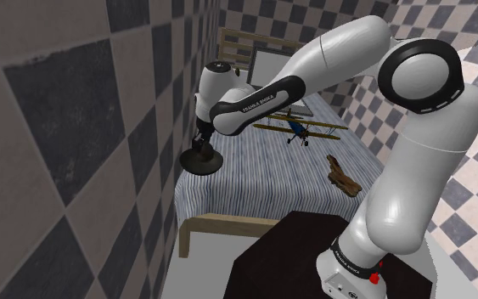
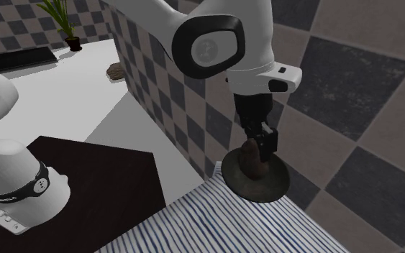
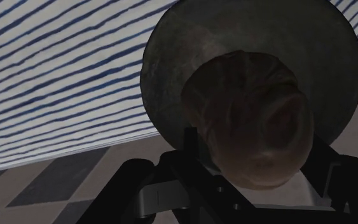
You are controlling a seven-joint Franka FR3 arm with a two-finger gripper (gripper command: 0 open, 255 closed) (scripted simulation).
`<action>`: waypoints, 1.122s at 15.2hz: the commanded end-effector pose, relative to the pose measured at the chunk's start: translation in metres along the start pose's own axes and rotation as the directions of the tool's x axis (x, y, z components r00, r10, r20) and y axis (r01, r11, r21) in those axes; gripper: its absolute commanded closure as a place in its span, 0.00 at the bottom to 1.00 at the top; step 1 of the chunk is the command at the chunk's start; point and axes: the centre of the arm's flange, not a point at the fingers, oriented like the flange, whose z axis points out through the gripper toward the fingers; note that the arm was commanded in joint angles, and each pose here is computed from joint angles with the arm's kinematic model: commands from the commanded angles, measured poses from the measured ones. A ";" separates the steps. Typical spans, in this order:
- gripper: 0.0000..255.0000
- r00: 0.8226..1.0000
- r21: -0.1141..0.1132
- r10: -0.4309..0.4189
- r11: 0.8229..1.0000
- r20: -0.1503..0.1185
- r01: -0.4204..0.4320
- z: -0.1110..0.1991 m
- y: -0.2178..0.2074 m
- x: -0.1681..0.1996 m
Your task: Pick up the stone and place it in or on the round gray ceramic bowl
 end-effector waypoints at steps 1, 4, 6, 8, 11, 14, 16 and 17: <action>1.00 1.000 0.000 0.000 1.000 -0.001 0.000 0.000 0.000 0.000; 1.00 1.000 0.000 0.000 1.000 -0.001 0.000 0.000 0.000 0.000; 0.00 1.000 0.000 0.000 1.000 -0.001 0.000 0.000 0.000 0.000; 0.00 1.000 0.000 0.000 1.000 -0.001 0.000 0.000 0.000 0.000; 0.00 1.000 0.000 0.000 1.000 -0.001 0.000 -0.013 0.000 0.000; 0.00 1.000 0.000 0.000 1.000 -0.001 0.000 -0.050 0.000 0.000; 0.00 1.000 0.000 0.000 1.000 -0.001 0.000 -0.050 0.000 0.000; 0.00 1.000 0.000 0.000 1.000 -0.001 0.000 -0.050 0.000 0.000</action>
